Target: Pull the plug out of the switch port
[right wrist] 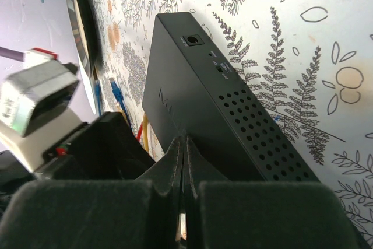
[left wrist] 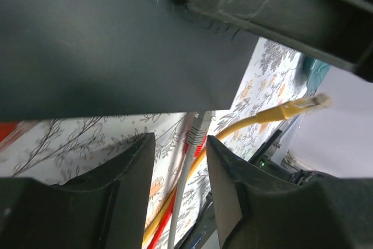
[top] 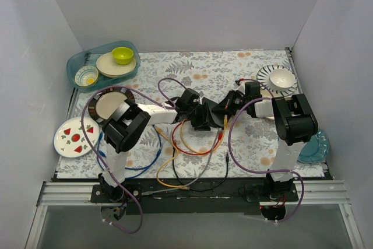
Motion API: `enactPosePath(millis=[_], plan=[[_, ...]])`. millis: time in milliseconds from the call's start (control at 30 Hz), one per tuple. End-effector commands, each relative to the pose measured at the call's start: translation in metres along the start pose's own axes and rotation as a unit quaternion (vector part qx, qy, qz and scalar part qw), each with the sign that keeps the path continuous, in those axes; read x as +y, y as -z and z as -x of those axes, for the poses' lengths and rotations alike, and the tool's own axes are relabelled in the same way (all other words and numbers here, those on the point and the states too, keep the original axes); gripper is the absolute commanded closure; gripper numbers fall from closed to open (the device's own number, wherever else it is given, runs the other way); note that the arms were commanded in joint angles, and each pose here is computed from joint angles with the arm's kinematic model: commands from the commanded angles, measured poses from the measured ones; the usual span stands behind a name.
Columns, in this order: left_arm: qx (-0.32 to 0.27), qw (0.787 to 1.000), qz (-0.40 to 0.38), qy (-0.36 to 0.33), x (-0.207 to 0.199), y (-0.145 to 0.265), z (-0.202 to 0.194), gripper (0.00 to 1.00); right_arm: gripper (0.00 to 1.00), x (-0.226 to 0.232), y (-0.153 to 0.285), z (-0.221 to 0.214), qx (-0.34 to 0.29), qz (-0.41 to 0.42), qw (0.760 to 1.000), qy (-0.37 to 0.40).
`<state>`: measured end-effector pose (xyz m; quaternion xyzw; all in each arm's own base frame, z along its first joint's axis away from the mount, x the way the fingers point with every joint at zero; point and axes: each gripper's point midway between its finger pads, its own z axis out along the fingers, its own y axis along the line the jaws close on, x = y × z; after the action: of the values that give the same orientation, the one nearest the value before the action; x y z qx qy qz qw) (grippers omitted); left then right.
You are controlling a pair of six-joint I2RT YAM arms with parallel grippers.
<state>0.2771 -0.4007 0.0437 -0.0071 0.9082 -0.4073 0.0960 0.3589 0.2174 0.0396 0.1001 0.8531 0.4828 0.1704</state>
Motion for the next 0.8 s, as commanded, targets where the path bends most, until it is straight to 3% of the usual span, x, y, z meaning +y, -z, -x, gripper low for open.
enactPosePath(millis=[0,267,767], plan=[[0.033,0.998,-0.048,-0.012,-0.02,-0.009,-0.014,0.61,0.99,-0.064,0.002,-0.021,0.009,-0.112,0.993,-0.043],[0.047,0.998,-0.042,0.017,-0.005,-0.025,-0.021,0.61,0.99,-0.069,0.001,-0.021,0.012,-0.114,0.992,-0.049],[0.012,0.99,0.049,0.128,0.046,-0.041,-0.016,0.67,0.99,-0.072,0.001,-0.02,0.011,-0.116,0.992,-0.053]])
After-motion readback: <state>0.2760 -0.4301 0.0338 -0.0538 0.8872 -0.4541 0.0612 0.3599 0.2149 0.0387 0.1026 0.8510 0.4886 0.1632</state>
